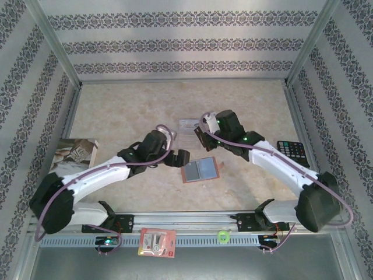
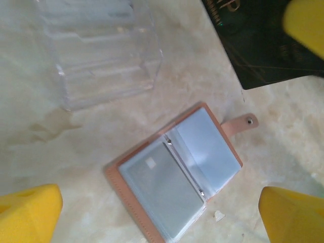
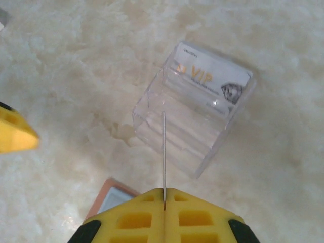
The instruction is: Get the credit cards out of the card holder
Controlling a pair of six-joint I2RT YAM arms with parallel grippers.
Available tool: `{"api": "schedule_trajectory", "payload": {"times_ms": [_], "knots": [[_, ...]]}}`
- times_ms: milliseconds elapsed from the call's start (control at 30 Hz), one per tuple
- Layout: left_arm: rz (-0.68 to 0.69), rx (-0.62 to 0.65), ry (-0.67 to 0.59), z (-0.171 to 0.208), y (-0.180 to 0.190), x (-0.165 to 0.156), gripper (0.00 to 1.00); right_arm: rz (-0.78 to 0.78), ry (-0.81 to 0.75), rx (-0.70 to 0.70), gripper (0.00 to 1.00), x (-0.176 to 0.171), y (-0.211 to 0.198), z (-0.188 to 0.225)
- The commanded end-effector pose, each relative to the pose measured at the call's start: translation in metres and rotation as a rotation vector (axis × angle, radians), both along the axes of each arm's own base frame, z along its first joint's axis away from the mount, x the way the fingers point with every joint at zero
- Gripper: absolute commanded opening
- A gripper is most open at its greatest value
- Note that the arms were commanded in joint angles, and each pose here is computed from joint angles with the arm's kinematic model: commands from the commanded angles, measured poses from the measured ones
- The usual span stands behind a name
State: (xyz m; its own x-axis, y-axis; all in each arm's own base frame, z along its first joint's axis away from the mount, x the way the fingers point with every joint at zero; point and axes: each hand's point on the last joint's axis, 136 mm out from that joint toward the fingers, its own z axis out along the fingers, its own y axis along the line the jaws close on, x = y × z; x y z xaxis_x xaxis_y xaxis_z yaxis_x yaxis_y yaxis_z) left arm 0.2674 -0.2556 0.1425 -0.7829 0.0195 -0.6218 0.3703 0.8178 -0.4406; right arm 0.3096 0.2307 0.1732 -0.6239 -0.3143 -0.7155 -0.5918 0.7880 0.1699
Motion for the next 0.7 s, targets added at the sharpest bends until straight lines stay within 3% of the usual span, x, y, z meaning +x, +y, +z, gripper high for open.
{"api": "schedule_trajectory", "payload": {"times_ms": [0, 233, 367, 667], "knots": [[0.078, 0.063, 0.052, -0.014, 0.039, -0.01, 1.0, 0.199, -0.042, -0.041, 0.0, 0.008, 0.012, 0.001], [0.171, -0.012, 0.094, -0.013, 0.075, -0.012, 1.0, 0.388, -0.04, -0.181, 0.0, 0.036, 0.029, -0.011], [0.187, -0.011, 0.12, -0.017, 0.081, -0.01, 1.0, 0.455, -0.032, -0.24, 0.0, 0.056, 0.041, -0.016], [0.206, 0.005, 0.162, -0.029, 0.087, -0.004, 1.0, 0.565, -0.024, -0.379, 0.0, 0.066, 0.046, -0.037]]}}
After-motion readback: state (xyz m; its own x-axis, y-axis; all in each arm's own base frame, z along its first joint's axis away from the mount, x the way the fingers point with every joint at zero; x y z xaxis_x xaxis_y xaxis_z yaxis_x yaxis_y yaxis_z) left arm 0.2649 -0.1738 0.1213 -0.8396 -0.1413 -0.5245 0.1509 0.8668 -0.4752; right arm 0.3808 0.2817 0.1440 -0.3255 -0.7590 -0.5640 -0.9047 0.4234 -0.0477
